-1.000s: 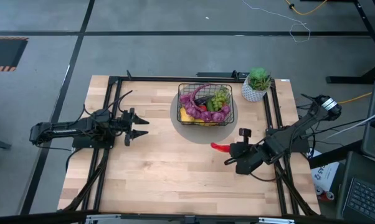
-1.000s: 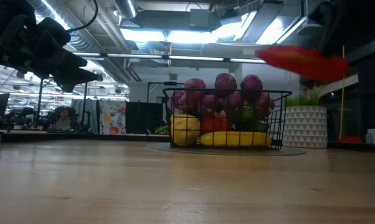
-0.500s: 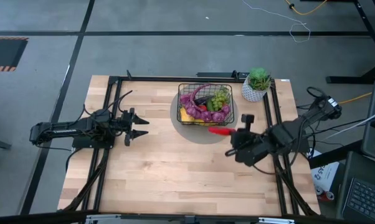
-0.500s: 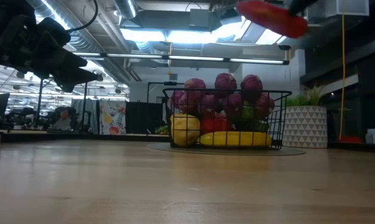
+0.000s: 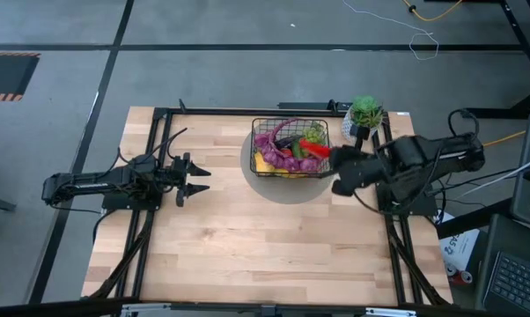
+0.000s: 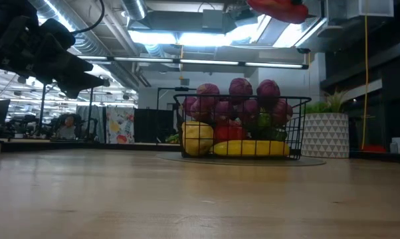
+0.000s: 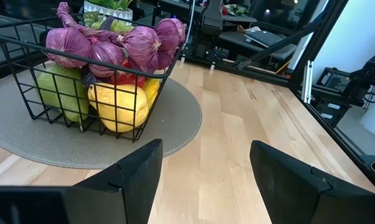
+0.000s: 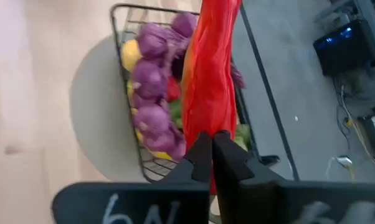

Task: Build produce basket
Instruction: Put the red chili pepper into the black wire basket

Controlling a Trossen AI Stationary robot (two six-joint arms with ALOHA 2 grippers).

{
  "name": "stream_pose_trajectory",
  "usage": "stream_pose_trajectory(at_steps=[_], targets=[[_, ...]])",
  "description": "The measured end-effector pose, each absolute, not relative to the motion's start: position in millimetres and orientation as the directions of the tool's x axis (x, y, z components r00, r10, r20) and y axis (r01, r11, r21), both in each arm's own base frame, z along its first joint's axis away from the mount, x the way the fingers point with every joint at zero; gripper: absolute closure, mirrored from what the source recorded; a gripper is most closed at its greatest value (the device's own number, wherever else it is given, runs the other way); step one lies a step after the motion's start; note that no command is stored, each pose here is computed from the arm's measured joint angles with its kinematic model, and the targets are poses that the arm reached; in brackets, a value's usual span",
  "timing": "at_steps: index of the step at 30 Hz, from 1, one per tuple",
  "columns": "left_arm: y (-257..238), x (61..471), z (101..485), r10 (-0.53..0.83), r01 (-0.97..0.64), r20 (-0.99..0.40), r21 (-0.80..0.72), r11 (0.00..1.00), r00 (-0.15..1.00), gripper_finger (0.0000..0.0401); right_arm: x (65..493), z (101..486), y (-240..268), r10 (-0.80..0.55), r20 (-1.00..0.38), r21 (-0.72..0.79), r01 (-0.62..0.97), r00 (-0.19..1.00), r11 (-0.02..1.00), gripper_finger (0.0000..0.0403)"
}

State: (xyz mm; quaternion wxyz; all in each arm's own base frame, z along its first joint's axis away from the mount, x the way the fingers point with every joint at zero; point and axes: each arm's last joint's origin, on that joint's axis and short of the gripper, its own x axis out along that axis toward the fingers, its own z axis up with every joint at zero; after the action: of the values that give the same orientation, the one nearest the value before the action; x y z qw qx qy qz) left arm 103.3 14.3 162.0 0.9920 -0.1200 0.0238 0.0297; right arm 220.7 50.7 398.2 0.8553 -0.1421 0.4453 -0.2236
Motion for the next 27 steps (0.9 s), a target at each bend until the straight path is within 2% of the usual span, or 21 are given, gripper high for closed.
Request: stream_pose_trajectory(at_steps=[12,20,27], targets=[[14.3,103.3,162.0,0.053,-0.065,-0.055,-0.237,0.969,0.997,0.0163,209.8,427.5,5.7,-0.517,-0.745,-0.404,0.33,0.422,0.853,0.0402],[14.3,103.3,162.1,0.054,-0.065,-0.054,-0.237,0.969,0.997,0.0163,210.5,429.1,-27.8,-0.501,-0.776,-0.359,0.385,0.383,0.85,0.0402],[14.3,103.3,162.1,0.053,-0.065,-0.054,-0.237,0.969,0.997,0.0163,210.6,429.9,-50.7,-0.454,-0.797,-0.283,0.418,0.398,0.863,0.0403]])
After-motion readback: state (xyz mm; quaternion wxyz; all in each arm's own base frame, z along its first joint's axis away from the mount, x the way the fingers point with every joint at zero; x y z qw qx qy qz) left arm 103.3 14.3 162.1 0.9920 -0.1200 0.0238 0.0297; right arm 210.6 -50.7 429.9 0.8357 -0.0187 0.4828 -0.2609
